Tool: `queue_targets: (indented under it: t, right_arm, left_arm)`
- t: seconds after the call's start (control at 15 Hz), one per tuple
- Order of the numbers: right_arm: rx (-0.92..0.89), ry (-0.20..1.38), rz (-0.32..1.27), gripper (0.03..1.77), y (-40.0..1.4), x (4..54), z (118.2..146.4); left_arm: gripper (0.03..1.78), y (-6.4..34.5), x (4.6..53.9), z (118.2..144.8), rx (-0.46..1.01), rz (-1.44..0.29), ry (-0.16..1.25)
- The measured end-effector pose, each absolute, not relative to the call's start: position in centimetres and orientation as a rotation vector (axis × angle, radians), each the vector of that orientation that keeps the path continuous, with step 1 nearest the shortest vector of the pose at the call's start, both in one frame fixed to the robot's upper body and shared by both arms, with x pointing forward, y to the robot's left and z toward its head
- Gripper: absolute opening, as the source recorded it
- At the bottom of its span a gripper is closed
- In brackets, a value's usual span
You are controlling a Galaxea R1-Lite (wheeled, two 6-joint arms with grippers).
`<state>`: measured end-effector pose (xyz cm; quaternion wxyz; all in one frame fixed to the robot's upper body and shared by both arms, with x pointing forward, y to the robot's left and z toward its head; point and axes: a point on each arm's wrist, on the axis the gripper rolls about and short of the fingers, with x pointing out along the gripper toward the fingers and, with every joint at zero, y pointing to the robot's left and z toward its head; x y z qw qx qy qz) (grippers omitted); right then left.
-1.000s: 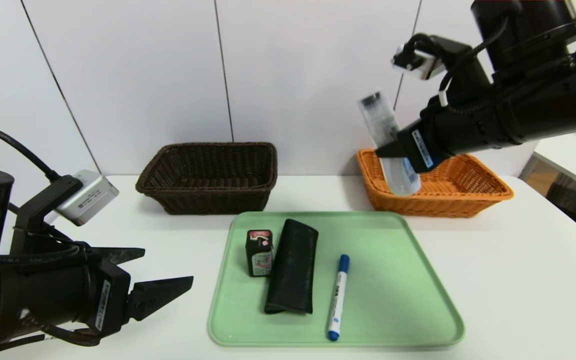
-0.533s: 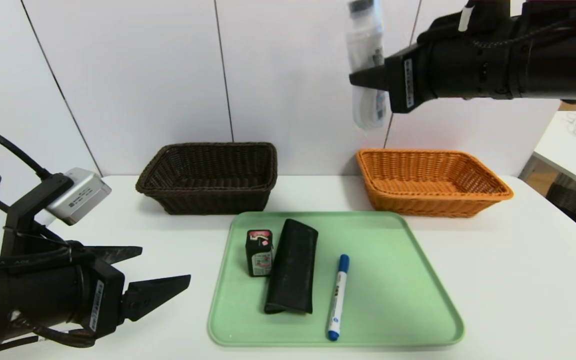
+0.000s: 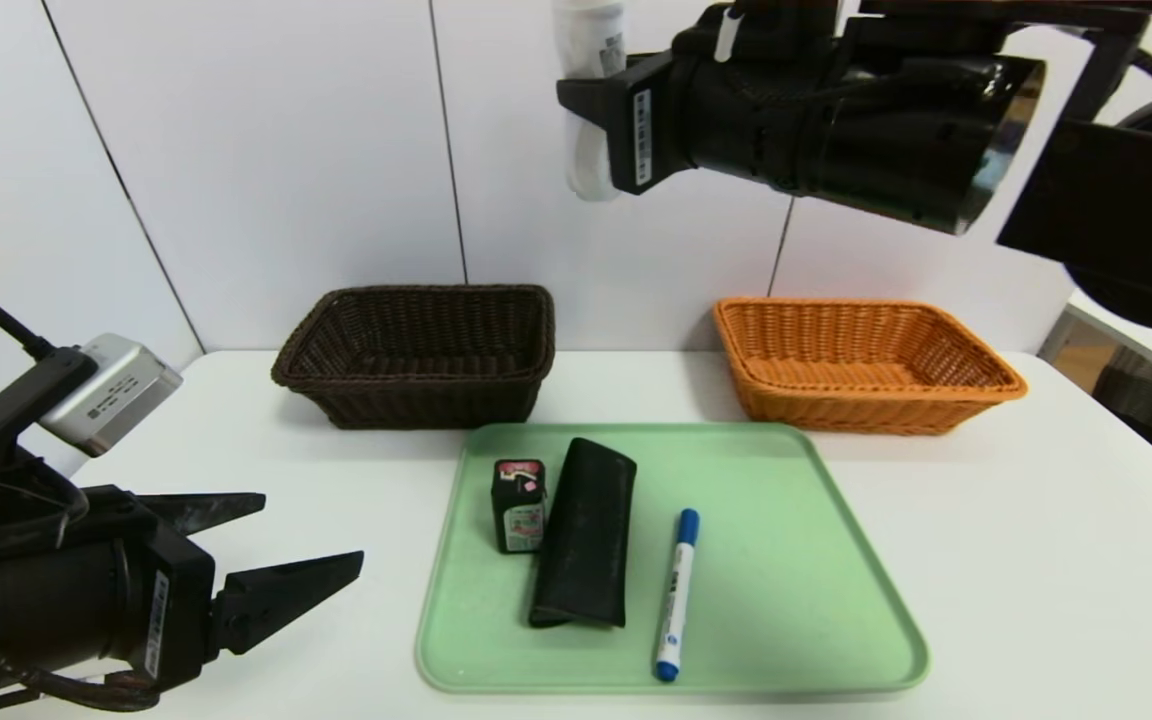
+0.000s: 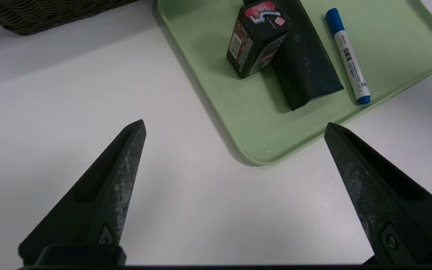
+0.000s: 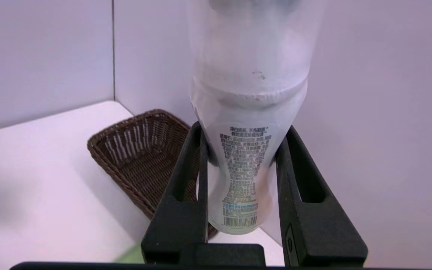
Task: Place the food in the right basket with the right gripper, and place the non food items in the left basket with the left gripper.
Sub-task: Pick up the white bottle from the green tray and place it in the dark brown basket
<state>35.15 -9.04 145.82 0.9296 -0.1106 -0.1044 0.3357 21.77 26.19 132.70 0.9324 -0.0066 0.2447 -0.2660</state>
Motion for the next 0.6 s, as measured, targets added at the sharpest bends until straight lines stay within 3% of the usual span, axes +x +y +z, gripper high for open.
queue_targets:
  t: [0.6]
  right_arm:
    - [-0.217, -0.220, 0.622, 0.51, -3.6, 40.5, 142.9]
  left_arm:
    - [1.69, 26.4, 21.4, 132.7, -0.020, -0.543, 0.494]
